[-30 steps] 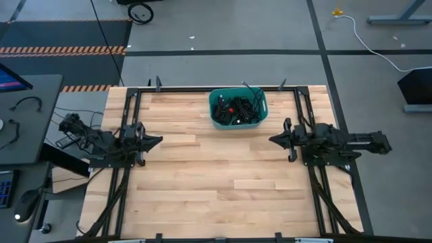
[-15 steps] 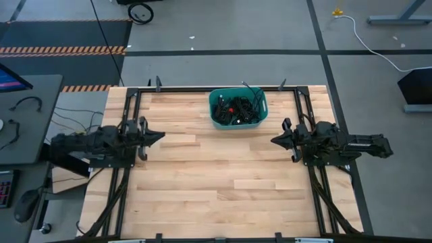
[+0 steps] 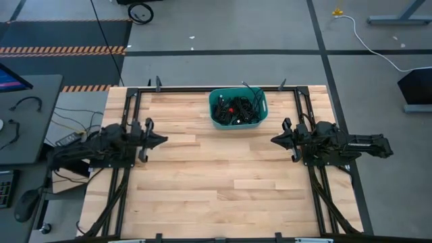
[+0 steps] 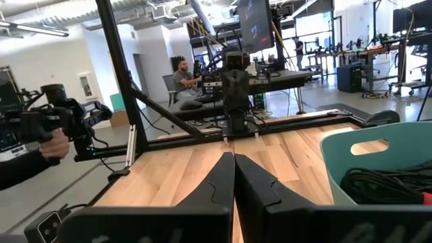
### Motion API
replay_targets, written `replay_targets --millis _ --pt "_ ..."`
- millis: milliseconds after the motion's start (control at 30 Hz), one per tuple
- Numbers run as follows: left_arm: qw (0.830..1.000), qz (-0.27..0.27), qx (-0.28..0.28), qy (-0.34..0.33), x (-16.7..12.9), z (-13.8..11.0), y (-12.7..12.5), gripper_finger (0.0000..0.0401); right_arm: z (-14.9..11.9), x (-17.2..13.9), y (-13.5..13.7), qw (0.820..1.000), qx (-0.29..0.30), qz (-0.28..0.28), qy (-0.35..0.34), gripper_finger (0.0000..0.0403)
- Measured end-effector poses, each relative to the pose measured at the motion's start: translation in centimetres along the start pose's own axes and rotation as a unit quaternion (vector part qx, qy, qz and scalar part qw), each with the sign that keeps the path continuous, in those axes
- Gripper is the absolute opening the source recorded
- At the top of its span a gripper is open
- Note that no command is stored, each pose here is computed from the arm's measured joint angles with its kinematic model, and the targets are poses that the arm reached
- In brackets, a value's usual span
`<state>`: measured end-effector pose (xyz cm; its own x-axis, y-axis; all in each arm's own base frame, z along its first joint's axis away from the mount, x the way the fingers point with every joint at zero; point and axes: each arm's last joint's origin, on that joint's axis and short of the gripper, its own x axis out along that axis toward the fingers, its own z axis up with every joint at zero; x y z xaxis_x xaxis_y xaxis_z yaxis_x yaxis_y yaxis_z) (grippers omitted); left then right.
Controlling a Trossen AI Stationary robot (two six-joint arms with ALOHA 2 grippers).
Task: Pick and place USB-C Cables
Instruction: Return to Home Position
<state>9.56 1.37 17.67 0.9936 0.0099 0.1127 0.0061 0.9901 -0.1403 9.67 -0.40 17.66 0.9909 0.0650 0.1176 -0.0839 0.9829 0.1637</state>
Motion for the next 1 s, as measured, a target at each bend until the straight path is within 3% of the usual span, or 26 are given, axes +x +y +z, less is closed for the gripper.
replay_targets --millis 233,567,1000 --pt "0.997 0.012 0.071 0.003 0.03 -0.1 -0.08 0.0006 0.0 0.0 0.0 1.0 0.0 0.0 0.0 0.0011" --pt "0.996 0.042 0.07 0.024 0.05 -0.52 0.16 0.004 0.0 0.0 0.0 1.0 -0.001 0.0 0.0 0.0012" --pt "0.997 0.02 0.067 0.013 0.07 -0.4 -0.54 0.003 0.09 0.01 0.12 1.0 -0.001 0.006 -0.005 0.0012"
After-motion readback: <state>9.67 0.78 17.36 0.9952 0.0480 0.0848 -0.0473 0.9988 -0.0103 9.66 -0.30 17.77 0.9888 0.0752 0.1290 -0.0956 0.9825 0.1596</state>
